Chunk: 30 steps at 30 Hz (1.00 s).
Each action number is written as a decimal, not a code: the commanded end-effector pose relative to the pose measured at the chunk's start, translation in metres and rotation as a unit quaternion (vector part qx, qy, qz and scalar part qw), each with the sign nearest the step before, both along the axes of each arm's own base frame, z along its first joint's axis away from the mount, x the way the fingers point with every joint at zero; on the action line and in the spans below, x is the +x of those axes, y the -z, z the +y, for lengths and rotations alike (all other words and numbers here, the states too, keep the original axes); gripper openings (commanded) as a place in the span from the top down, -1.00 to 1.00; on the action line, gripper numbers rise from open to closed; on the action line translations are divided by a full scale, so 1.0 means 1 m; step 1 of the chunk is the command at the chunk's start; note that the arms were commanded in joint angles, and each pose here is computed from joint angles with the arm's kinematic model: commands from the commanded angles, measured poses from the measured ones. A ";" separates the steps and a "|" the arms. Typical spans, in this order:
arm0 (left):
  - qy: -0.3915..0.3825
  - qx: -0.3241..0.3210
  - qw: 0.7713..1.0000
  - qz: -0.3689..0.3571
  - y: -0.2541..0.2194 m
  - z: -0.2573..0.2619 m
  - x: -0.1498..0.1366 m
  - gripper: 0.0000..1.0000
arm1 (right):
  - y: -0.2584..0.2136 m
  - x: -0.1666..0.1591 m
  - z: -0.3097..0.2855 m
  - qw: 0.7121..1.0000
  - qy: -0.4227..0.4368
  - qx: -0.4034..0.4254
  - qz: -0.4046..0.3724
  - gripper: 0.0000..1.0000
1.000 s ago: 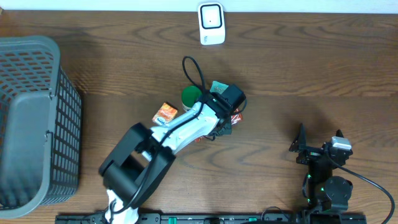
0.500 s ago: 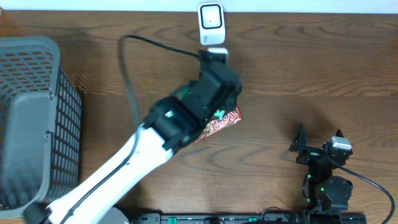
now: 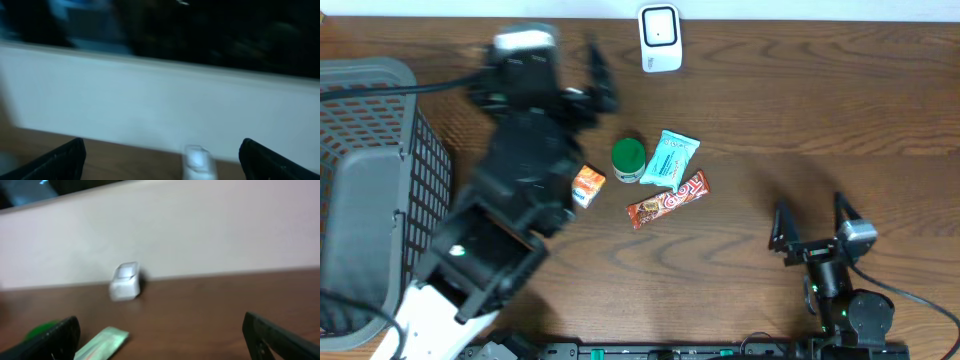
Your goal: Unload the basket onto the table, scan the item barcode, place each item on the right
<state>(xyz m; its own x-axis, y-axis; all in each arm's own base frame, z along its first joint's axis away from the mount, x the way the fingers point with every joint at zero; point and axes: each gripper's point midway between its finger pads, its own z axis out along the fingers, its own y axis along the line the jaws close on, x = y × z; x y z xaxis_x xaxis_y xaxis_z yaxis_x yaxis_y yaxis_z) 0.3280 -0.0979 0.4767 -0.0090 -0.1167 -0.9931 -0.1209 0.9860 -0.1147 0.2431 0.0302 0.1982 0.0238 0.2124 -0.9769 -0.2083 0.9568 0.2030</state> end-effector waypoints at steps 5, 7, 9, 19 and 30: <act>-0.188 0.034 0.981 -0.026 -0.038 0.116 -0.011 -0.96 | -0.017 -0.002 0.024 0.984 -0.068 0.058 0.155 -0.98; -0.204 0.034 0.978 -0.026 -0.040 0.127 -0.013 -0.96 | -0.022 0.003 0.028 0.972 -0.073 0.064 0.214 -0.99; -0.210 0.040 0.977 -0.017 -0.036 0.131 -0.014 -0.96 | -0.022 0.008 0.034 0.953 -0.080 0.072 0.284 -0.98; -0.203 0.064 0.977 0.029 -0.016 0.130 -0.012 -0.96 | 0.017 0.040 0.081 0.821 -0.187 0.011 0.540 -0.99; -0.203 0.064 0.977 0.030 -0.014 0.130 -0.012 -0.96 | 0.117 0.070 0.126 0.733 -0.360 0.031 0.576 -0.99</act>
